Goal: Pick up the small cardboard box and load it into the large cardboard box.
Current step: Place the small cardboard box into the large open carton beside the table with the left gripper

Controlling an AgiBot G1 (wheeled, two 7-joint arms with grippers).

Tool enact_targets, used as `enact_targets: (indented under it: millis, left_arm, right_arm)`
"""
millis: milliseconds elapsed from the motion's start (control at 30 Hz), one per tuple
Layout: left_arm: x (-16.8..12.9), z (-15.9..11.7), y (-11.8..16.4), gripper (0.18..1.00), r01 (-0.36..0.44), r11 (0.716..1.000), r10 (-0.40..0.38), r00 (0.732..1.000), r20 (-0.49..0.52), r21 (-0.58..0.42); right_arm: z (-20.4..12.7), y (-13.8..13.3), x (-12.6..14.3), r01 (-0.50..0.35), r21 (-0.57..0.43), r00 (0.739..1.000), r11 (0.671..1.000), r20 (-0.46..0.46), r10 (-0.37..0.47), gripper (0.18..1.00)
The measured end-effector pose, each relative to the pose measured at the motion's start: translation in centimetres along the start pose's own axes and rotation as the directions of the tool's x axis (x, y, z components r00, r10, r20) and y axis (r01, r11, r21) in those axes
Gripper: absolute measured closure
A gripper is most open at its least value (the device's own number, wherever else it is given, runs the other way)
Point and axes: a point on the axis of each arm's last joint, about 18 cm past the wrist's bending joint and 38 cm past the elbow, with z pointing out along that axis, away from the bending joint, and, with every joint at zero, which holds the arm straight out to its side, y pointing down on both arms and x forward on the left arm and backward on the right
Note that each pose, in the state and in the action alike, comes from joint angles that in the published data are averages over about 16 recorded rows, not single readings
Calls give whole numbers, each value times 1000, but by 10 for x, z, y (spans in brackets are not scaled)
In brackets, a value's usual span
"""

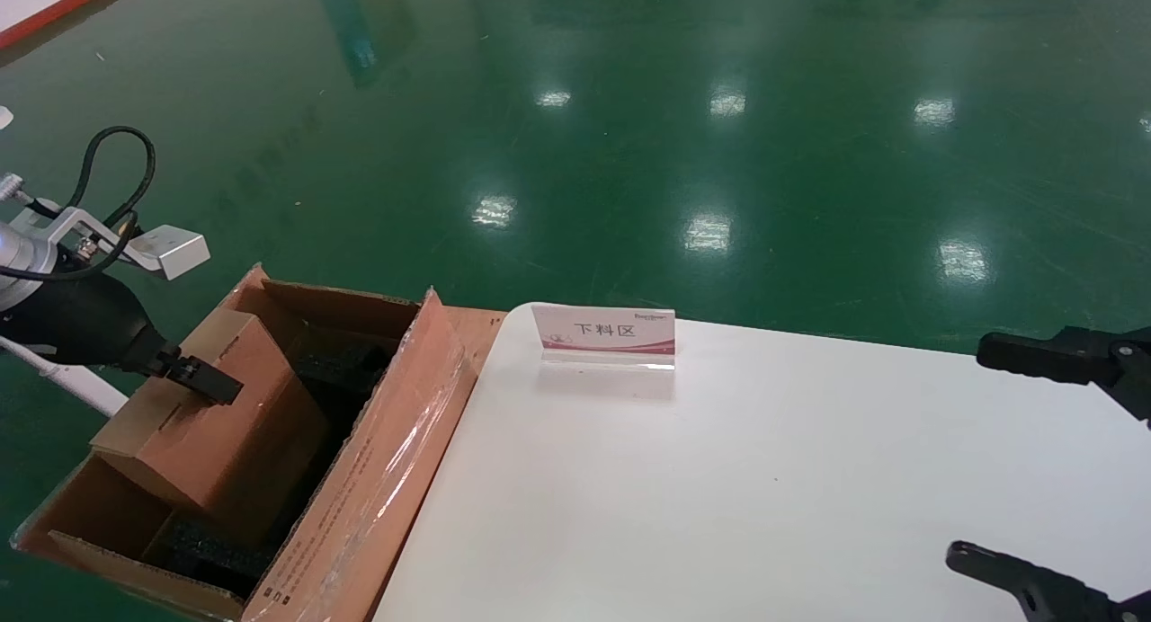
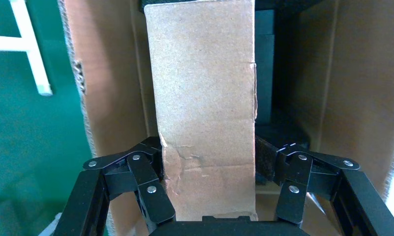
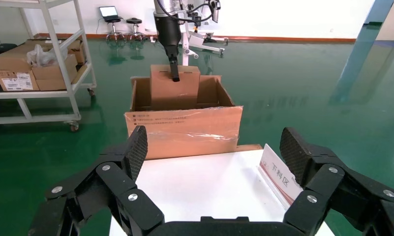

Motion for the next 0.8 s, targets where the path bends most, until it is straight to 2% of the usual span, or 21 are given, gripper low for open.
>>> enact_targets:
  millis: [800]
  left_arm:
    - [-19, 12, -17, 900, -43, 999, 41, 996, 74, 26]
  right_arm:
    - [0, 0, 0, 0, 0, 1000, 1000, 0, 0, 178]
